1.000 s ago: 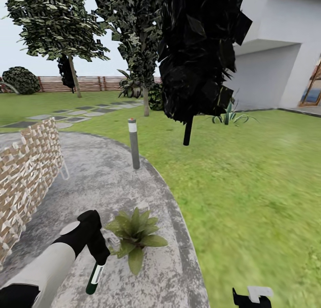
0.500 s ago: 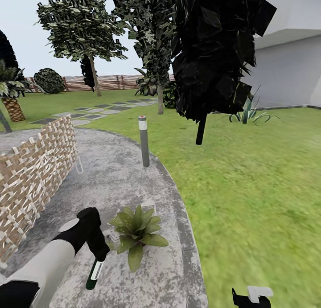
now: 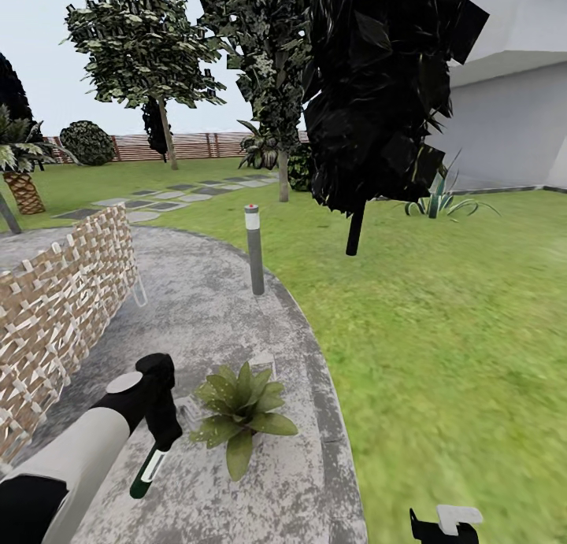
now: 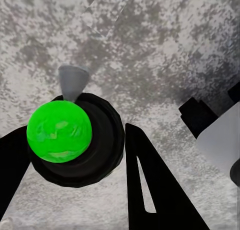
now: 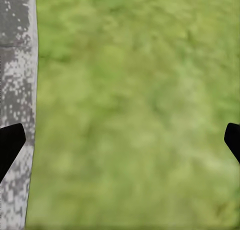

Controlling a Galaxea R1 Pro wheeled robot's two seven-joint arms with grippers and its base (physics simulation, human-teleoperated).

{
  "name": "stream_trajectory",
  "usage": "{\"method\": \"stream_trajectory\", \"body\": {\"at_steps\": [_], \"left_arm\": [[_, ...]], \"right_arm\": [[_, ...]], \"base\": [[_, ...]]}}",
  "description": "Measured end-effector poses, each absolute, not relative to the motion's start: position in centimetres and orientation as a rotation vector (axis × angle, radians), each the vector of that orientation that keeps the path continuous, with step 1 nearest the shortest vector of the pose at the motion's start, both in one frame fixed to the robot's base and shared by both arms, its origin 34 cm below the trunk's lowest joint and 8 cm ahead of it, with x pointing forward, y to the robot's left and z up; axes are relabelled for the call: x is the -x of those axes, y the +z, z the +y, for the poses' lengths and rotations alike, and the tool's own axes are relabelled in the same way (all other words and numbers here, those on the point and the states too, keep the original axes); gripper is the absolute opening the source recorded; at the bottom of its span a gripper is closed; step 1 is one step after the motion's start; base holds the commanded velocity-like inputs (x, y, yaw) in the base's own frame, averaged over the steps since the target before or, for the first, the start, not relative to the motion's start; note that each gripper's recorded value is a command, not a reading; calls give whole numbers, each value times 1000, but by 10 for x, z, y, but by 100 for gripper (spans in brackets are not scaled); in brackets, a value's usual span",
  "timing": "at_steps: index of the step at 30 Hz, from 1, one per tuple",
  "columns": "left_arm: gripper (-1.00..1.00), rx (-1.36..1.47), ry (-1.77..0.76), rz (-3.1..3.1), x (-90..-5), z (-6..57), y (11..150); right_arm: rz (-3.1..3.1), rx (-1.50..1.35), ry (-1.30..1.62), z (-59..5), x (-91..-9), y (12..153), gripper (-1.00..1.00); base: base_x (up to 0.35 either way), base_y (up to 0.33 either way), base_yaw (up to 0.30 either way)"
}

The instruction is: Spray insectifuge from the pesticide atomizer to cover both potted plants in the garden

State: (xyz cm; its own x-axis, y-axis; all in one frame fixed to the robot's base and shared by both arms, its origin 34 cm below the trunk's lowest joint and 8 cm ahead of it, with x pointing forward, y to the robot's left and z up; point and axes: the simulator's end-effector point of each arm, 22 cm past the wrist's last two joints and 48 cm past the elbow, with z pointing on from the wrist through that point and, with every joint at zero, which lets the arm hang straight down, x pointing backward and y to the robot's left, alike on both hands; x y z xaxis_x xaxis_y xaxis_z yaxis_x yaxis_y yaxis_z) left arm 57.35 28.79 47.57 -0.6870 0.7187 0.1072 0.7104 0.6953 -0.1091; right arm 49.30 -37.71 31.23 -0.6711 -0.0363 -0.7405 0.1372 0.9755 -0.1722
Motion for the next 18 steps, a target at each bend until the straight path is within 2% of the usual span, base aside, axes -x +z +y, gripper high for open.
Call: {"method": "stream_trajectory", "body": {"at_steps": [4,14,18], "left_arm": [[-100,1153,113,-2781,-575,286,477],[-100,1130,172,-2824,-580,276,480],[-100,1133,176,-2825,-580,274,480]], "right_arm": [[2291,-71,-271,-377,-493,312,100],[2292,-70,-269,-376,-493,312,100],[2291,-70,-269,-376,-493,312,100]], "base": [[0,0,96],[0,-2,268],[73,-180,192]]}}
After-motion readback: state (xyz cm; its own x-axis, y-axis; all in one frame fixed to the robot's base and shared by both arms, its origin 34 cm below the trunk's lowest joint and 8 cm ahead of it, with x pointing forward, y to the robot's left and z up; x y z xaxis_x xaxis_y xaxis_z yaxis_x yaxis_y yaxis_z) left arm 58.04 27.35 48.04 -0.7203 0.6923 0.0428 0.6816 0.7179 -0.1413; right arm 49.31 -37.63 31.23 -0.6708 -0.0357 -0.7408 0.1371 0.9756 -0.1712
